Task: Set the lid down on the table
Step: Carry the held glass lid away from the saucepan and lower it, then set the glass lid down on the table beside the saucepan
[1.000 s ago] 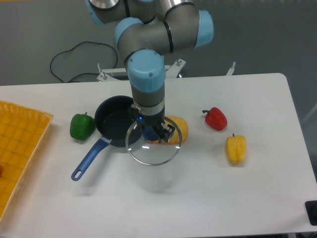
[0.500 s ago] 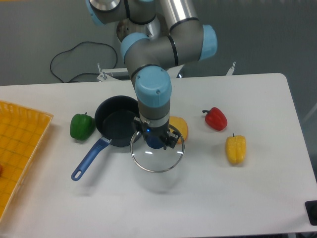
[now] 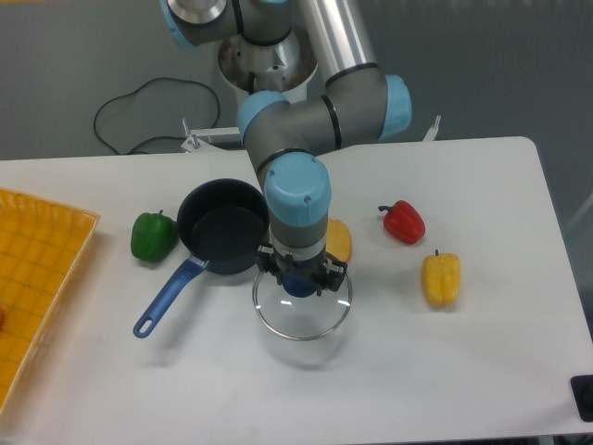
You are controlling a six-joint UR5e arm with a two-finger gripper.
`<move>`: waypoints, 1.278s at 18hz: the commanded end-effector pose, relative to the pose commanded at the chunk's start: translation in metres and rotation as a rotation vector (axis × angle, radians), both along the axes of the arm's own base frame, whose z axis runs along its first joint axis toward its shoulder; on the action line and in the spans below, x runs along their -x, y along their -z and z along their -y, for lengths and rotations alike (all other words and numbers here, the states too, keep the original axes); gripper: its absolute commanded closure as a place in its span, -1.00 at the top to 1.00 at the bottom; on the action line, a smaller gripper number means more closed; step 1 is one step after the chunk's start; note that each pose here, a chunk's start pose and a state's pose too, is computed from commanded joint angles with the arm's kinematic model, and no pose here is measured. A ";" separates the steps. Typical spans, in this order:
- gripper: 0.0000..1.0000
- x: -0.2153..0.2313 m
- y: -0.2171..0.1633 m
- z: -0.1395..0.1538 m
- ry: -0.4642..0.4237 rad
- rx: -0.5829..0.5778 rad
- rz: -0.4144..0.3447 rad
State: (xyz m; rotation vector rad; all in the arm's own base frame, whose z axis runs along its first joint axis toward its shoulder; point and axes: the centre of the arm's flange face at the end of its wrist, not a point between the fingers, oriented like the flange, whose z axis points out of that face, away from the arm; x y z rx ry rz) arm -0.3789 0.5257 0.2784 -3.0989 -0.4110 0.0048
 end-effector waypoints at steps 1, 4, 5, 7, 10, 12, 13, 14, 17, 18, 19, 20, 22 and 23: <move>0.05 0.001 0.004 0.000 -0.002 0.003 0.003; 0.05 0.007 0.016 -0.005 -0.005 0.005 0.006; 0.05 0.008 0.020 -0.006 -0.005 0.006 0.007; 0.05 0.010 0.024 -0.008 -0.003 0.005 0.006; 0.05 0.015 0.038 -0.012 0.000 0.008 0.009; 0.05 0.018 0.044 -0.015 0.000 0.005 0.006; 0.05 0.019 0.047 -0.016 0.000 0.004 0.005; 0.05 0.019 0.049 -0.016 0.001 0.002 0.002; 0.05 0.021 0.055 -0.018 0.003 0.000 0.002; 0.06 0.021 0.056 -0.019 0.004 0.002 0.002; 0.06 0.021 0.058 -0.019 0.005 0.004 0.004; 0.06 0.021 0.058 -0.019 0.005 0.004 0.004; 0.06 0.022 0.058 -0.020 0.005 0.003 0.003; 0.06 0.022 0.058 -0.020 0.005 0.003 0.003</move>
